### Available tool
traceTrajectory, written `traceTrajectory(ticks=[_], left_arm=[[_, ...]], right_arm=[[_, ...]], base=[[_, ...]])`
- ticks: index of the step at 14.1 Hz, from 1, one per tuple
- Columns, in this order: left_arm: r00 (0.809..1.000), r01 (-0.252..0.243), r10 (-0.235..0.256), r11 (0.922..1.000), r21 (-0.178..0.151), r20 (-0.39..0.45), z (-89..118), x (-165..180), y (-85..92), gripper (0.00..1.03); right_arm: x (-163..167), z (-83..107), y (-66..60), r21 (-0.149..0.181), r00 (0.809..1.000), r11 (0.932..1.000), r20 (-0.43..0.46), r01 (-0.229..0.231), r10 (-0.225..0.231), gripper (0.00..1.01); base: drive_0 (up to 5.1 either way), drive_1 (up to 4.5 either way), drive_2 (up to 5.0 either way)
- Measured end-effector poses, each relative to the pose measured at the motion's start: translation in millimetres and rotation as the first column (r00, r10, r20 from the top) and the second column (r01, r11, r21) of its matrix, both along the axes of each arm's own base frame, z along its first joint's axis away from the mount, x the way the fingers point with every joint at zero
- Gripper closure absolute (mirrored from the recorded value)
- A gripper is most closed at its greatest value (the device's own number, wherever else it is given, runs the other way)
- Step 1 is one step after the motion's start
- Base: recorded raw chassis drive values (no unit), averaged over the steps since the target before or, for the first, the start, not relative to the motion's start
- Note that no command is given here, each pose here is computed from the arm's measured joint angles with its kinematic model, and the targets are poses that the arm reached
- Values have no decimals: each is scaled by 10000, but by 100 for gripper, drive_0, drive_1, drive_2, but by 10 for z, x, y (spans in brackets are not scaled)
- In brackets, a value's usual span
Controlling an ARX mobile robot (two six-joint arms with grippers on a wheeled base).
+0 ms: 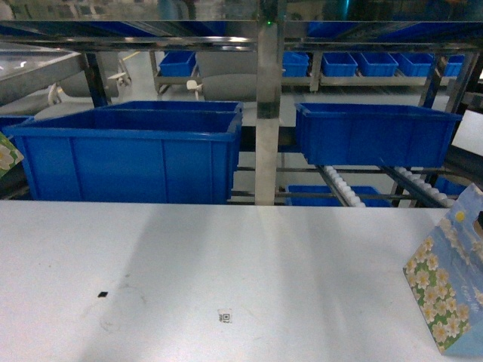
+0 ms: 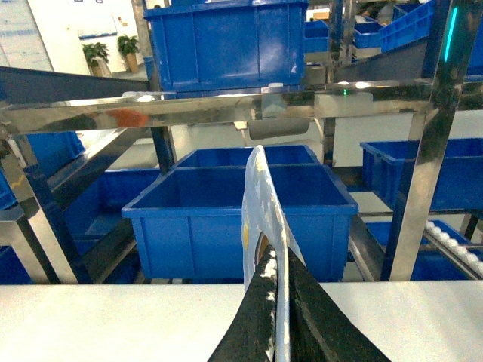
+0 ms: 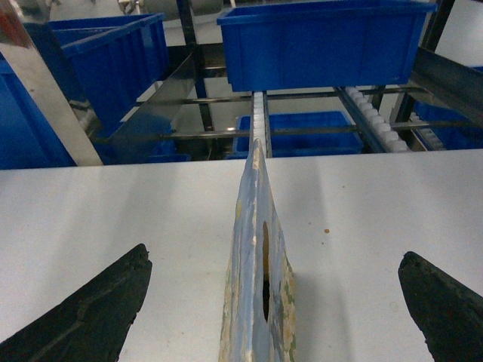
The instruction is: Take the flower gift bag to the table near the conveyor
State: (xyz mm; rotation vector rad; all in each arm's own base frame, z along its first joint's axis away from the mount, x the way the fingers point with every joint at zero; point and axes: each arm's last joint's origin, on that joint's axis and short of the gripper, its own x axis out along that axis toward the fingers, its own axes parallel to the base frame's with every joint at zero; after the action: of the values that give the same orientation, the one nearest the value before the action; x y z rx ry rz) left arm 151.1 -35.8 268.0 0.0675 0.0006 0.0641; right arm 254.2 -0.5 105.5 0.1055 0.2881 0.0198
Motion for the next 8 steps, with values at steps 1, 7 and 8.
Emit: traceTrajectory(ticks=[1,7,8], left_arm=[[10000,0,0,10000,-1,4,0,0,0,101],[10000,0,0,10000,-1,4,0,0,0,101],[10000,0,0,10000,0,0,0,0,0,101]], right_arm=[[-88,58,-7,-146,9997,9996,106,232,-231,3],[-594,448,36,-1214,9919,9866,782,1092,-1001,3],[-772,574,76,-1253,9911,9876,1055,942,-811,3]], base=[[0,0,0],[0,0,0],[0,0,0]])
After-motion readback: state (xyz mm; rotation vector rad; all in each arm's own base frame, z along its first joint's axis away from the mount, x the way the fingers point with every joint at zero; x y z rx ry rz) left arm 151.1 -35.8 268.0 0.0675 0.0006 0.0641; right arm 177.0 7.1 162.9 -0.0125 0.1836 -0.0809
